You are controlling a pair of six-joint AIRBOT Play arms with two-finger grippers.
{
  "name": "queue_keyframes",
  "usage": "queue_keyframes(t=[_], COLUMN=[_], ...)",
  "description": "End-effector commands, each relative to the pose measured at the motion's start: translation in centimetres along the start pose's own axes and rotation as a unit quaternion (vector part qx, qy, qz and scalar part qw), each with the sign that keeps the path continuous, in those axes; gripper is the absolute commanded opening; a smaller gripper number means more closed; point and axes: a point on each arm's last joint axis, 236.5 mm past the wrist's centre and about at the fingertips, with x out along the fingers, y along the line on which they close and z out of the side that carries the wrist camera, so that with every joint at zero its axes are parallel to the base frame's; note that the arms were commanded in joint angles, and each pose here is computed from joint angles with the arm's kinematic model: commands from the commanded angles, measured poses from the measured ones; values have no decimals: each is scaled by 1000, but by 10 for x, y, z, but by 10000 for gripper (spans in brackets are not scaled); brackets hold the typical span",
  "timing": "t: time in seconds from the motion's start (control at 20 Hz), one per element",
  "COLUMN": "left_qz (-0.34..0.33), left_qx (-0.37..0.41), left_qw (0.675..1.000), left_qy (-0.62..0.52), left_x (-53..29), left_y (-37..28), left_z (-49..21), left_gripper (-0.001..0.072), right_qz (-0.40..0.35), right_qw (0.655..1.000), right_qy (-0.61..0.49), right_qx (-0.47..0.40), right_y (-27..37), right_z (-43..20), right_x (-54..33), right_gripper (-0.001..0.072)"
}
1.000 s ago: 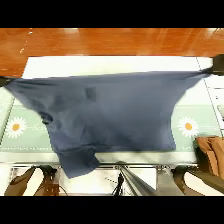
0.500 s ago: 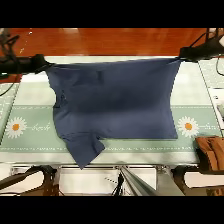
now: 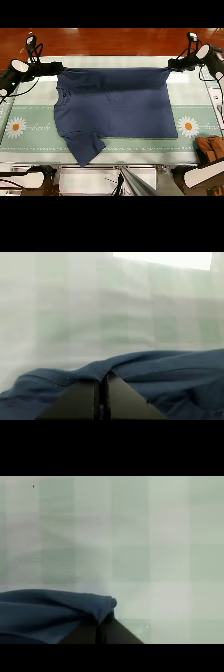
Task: Fold the shirts.
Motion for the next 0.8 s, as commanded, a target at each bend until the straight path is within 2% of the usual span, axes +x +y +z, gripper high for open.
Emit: queue_keyframes(t=[0.0, 0.1, 0.25, 0.35, 0.65, 0.7, 0.75], left_qz=[-39, -79, -39, -10, -7, -8, -8], left_qx=[3, -15, -42, -44, -61, -62, -61], left_qw=[996, 981, 954, 944, 935, 934, 931], left_qy=[75, 176, 294, 327, 350, 353, 360], left_x=[-5, -26, -51, -54, -45, -48, -54], left_y=[-18, -39, -23, -8, -2, -2, 0], left_z=[-29, -64, -112, -130, -145, -144, -144], left_gripper=[21, 21, 21, 21, 24, 73, 221], right_qz=[5, 10, 18, 20, 21, 19, 20], right_qw=[997, 990, 971, 968, 965, 964, 960], right_qy=[72, 142, 238, 250, 263, 267, 279], right_qx=[1, -4, -17, -17, -1, -4, -18], right_y=[4, 7, 10, 10, 12, 10, 7], right_z=[-31, -62, -105, -111, -117, -119, -124], right_x=[-8, -28, -48, -49, -47, -48, -52], right_gripper=[19, 19, 19, 19, 24, 122, 252])
